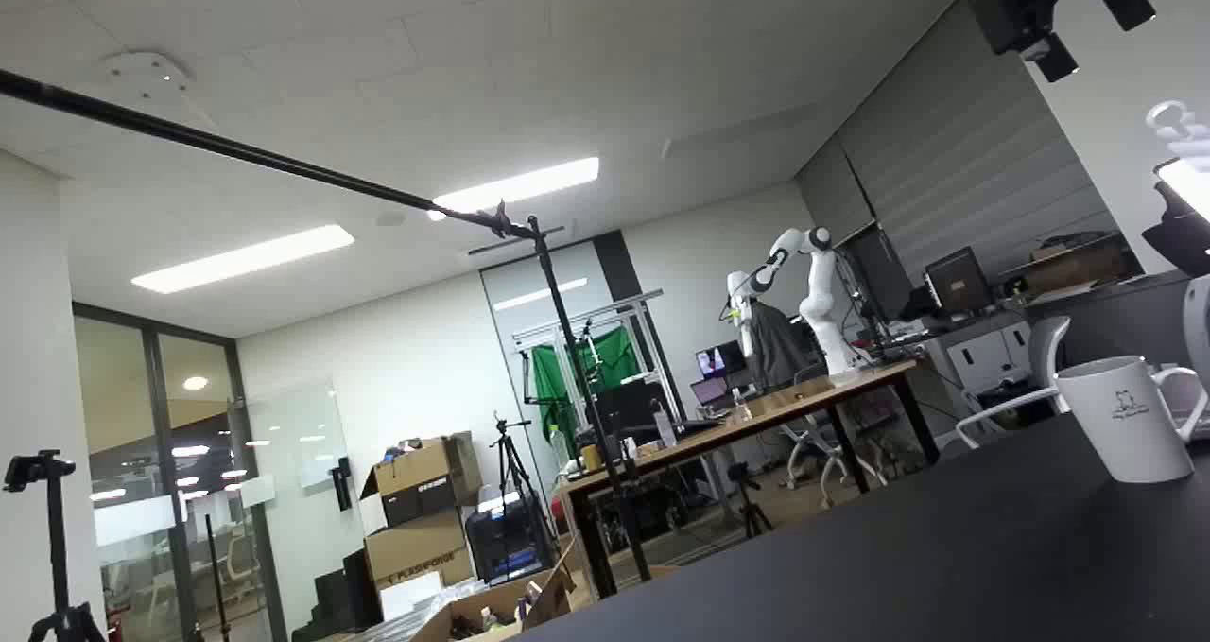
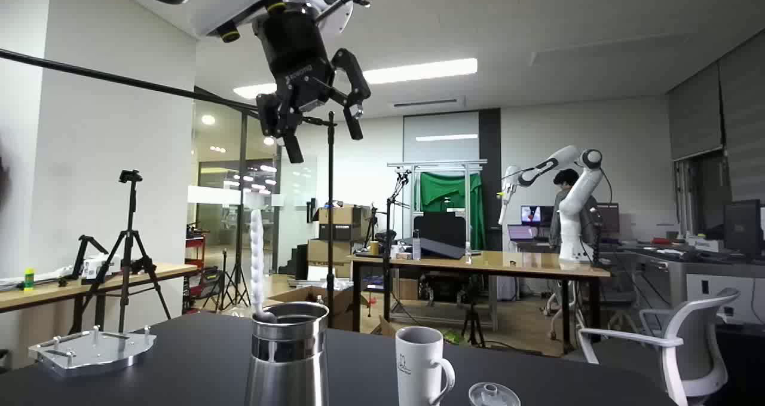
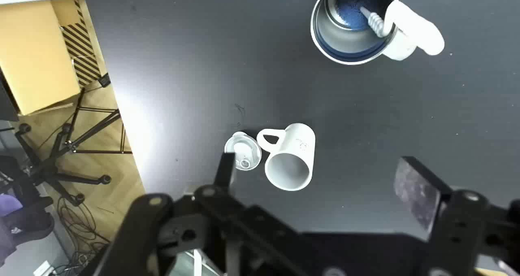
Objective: Move the brush inside the silver flask up and down
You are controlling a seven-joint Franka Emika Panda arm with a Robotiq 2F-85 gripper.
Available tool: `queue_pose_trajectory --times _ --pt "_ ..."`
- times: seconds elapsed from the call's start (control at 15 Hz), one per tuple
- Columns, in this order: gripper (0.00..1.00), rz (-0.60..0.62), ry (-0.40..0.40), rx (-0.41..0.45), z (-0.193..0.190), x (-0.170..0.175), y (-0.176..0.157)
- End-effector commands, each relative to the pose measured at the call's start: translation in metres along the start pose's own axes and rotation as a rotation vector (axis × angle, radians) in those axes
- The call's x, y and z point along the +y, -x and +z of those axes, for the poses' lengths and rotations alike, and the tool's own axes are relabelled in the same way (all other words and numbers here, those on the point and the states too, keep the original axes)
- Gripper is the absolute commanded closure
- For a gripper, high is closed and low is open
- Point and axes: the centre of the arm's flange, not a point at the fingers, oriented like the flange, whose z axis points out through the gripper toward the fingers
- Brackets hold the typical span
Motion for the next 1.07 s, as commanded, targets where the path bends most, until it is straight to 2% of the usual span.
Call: queue_pose_trajectory --times 0.0,0.47,0.6,0.8,1.0 --pt "0.0 0.0 0.0 0.0 0.0 0.0 0.0" --pt "0.0 0.0 0.0 0.0 0.0 0.0 0.0" --pt "0.0 -0.11 -0.054 0.031 -0.001 -0.011 0.003" --pt "0.0 -0.297 -0.108 0.032 0.001 -0.026 0.004" --pt "0.0 -0.476 -0.131 -0.024 0.015 -0.036 0.006"
